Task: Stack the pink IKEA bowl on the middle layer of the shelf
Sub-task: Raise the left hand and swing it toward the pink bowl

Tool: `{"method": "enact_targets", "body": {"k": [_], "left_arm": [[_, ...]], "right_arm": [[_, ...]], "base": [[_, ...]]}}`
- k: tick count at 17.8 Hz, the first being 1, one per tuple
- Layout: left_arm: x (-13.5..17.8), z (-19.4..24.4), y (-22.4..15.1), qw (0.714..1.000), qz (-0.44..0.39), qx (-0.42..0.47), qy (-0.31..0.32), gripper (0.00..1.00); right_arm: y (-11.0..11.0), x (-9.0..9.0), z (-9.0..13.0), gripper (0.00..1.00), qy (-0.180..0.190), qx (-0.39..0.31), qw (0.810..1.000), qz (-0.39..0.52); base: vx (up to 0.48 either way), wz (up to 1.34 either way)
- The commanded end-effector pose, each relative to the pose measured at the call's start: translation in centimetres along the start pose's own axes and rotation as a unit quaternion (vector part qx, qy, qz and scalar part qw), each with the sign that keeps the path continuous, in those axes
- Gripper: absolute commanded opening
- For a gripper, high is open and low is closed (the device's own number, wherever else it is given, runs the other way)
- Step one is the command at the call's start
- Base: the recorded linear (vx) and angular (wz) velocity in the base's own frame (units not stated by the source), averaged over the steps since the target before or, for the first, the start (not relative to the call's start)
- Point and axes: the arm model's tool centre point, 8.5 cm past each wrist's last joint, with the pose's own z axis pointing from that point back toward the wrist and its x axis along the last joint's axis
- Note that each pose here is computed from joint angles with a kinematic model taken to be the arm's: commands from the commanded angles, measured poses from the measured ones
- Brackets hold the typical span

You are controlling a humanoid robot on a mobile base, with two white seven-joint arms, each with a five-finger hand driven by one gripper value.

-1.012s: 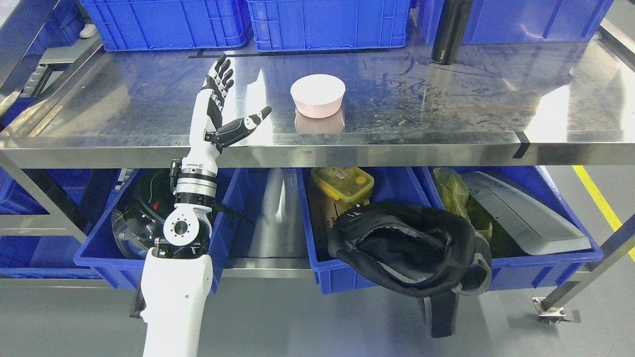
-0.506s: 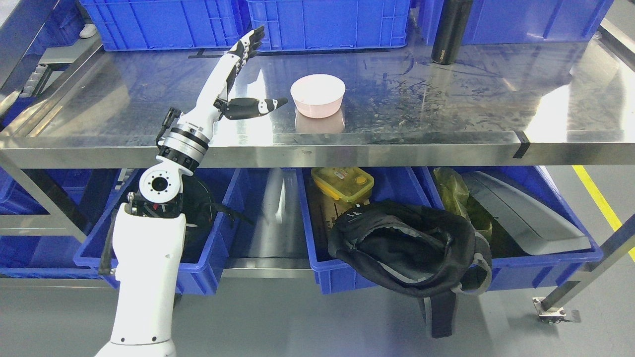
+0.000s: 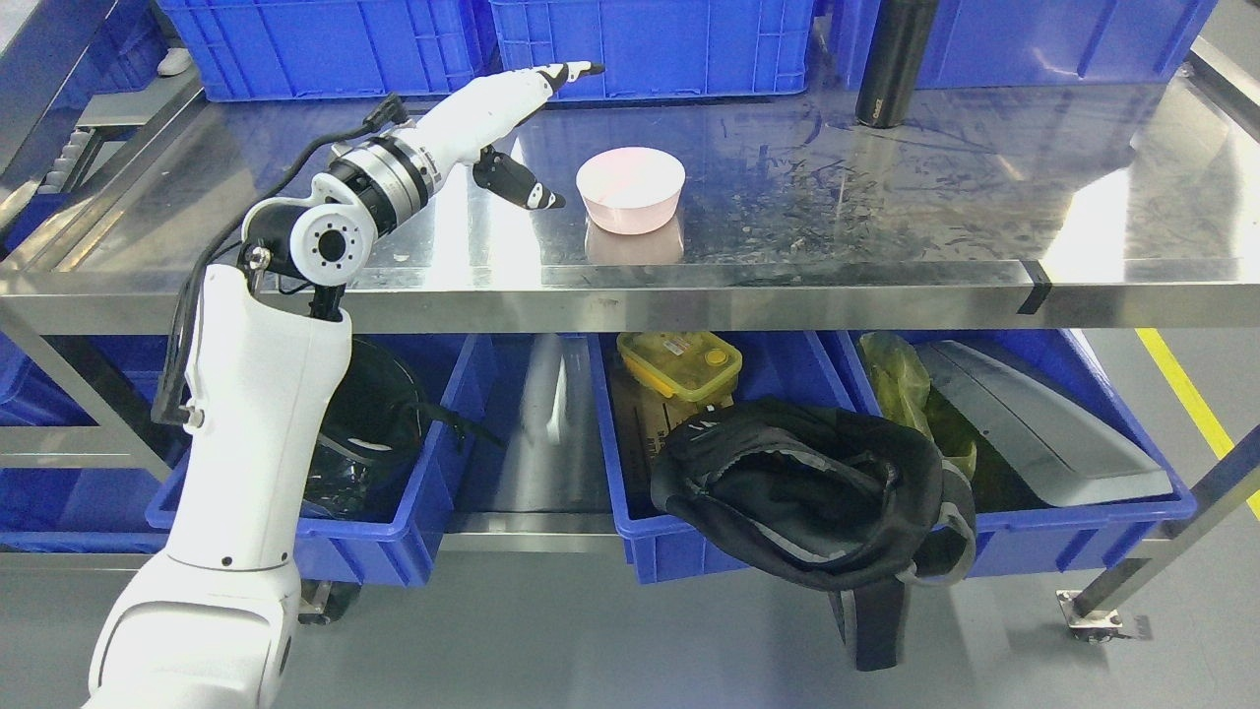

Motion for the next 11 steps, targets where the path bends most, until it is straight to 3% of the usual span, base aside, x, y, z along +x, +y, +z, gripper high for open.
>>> {"method": "enact_targets", "body": {"k": [1,3,7,11], "left_arm": [[-0.5,-3.9,-3.1,0.979,-0.149,-0.115,0.075,0.99],[-0.6,-5.0,-3.1,0.976,-0.154,-0.123,0.087,0.99],[2.5,-6.9,-4.9,0.981,-0.131,-0.135,0.055,1.00],[2.5,-7.3,-5.5,0.979,-0.130,-0.142,0.062,0.98]], "right_arm": [[-1.0,-1.0,0.0,1.00,0.004,-0.008,1.000,0.000],[-1.0,-1.0,0.0,1.00,0.004,-0.008,1.000,0.001],[-1.0,-1.0,0.0,1.00,0.004,-0.008,1.000,0.001],[-1.0,-1.0,0.0,1.00,0.004,-0.008,1.000,0.001]], "base": [[0.000,0.00],[0.000,0.00],[0.000,0.00],[0.000,0.00]]}}
